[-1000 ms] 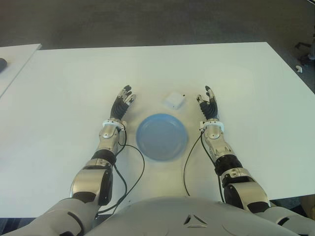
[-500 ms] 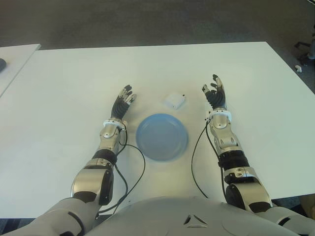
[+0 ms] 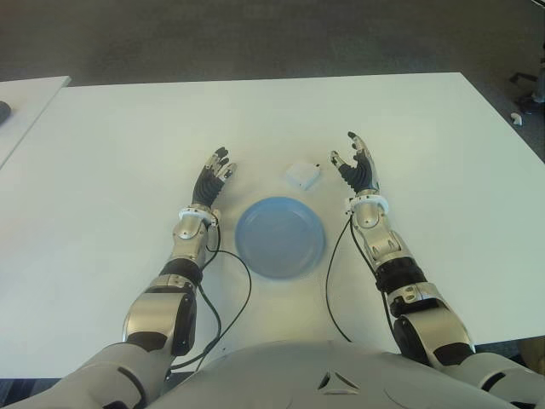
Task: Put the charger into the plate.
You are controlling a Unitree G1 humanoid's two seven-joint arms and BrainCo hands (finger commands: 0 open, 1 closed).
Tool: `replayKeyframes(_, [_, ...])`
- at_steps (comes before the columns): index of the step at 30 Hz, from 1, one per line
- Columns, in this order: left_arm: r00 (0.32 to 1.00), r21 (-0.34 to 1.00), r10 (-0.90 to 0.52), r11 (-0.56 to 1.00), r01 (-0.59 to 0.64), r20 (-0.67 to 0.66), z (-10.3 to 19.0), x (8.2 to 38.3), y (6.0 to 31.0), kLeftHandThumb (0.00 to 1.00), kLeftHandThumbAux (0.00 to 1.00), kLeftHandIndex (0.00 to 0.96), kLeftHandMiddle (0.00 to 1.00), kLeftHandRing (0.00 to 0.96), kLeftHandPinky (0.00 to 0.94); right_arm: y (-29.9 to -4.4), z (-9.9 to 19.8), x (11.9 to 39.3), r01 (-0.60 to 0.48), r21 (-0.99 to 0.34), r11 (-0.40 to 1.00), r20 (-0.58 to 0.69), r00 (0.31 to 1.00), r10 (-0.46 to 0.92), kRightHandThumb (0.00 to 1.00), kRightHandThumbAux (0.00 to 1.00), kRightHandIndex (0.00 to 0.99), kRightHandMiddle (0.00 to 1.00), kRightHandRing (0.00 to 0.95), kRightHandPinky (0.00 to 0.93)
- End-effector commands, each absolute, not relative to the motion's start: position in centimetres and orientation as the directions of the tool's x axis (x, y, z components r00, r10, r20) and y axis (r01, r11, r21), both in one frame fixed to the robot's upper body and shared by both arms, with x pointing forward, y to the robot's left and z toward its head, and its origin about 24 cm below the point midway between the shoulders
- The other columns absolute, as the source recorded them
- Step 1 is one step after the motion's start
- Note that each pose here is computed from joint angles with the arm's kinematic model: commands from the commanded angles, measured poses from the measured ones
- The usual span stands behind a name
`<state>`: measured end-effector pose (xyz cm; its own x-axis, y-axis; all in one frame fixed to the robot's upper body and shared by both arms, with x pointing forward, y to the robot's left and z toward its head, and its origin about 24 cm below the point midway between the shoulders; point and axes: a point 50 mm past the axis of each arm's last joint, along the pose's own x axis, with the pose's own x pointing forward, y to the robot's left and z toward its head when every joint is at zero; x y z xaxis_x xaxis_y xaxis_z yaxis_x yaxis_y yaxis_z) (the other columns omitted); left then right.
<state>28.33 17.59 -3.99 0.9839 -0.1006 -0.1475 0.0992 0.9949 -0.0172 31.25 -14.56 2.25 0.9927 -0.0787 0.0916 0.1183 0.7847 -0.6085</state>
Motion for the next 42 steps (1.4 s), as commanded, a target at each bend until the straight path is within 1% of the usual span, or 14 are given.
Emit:
replayKeyframes(1, [0.865,-0.08,-0.119,0.993,0.091,-0.488,-10.1,22.8,16.7,0.121,0.54,0.0,0.0,0.014,0.062,-13.6,1.6,31.6,0.077,-0.711,0.699,0.119,0.993,0.011,0.343,0.394,0.001,0.01,0.017,0.025])
replayKeyframes(6, [0.864,-0.077,-0.113,0.993,0.086,-0.491,-10.1,22.8,16.7,0.123,0.54,0.0,0.0,0.014,0.061,-12.9,0.5,32.0,-0.002,-0.843,0.538,0.059,0.994,0.095,0.324,0.246,0.0,0.001,0.002,0.003])
replayKeyframes(9, [0.863,-0.077,-0.11,0.994,0.083,-0.493,-10.2,22.8,16.7,0.125,0.541,0.0,0.0,0.014,0.061,-12.5,0.2,32.3,-0.031,-0.879,0.475,0.03,0.992,0.119,0.322,0.196,0.0,0.0,0.0,0.0])
replayKeyframes(14, [0.864,-0.088,-0.113,0.993,0.08,-0.491,-10.2,22.7,16.6,0.128,0.536,0.0,0.0,0.012,0.06,-11.5,-0.7,32.7,-0.111,-0.924,0.365,-0.052,0.985,0.167,0.324,0.143,0.0,0.0,0.0,0.0])
replayKeyframes(15, [0.868,-0.093,-0.118,0.992,0.083,-0.482,-10.1,22.9,16.5,0.128,0.535,0.0,0.0,0.012,0.059,-11.3,-0.9,32.8,-0.141,-0.932,0.334,-0.083,0.98,0.182,0.325,0.136,0.0,0.0,0.0,0.0])
replayKeyframes(18, [0.872,-0.102,-0.127,0.991,0.089,-0.472,-9.9,22.9,16.3,0.123,0.527,0.0,0.0,0.009,0.066,-11.1,-1.2,33.0,-0.197,-0.944,0.266,-0.144,0.968,0.206,0.33,0.118,0.0,0.0,0.0,0.0])
replayKeyframes(23, [0.868,-0.104,-0.124,0.991,0.085,-0.48,-10.0,22.9,16.3,0.119,0.528,0.0,0.0,0.006,0.062,-11.1,-1.3,33.3,-0.234,-0.951,0.202,-0.19,0.958,0.216,0.333,0.108,0.0,0.0,0.0,0.0])
replayKeyframes(37, [0.869,-0.089,-0.107,0.993,0.072,-0.484,-10.2,22.5,16.3,0.128,0.526,0.0,0.0,0.0,0.053,-10.7,-1.2,33.8,-0.289,-0.947,0.137,-0.256,0.942,0.219,0.332,0.11,0.0,0.0,0.0,0.0])
replayKeyframes(42, [0.874,-0.09,-0.106,0.993,0.071,-0.475,-10.2,22.3,16.2,0.131,0.533,0.0,0.0,0.001,0.069,-10.5,-1.3,33.8,-0.302,-0.944,0.131,-0.27,0.938,0.219,0.322,0.111,0.0,0.0,0.0,0.0])
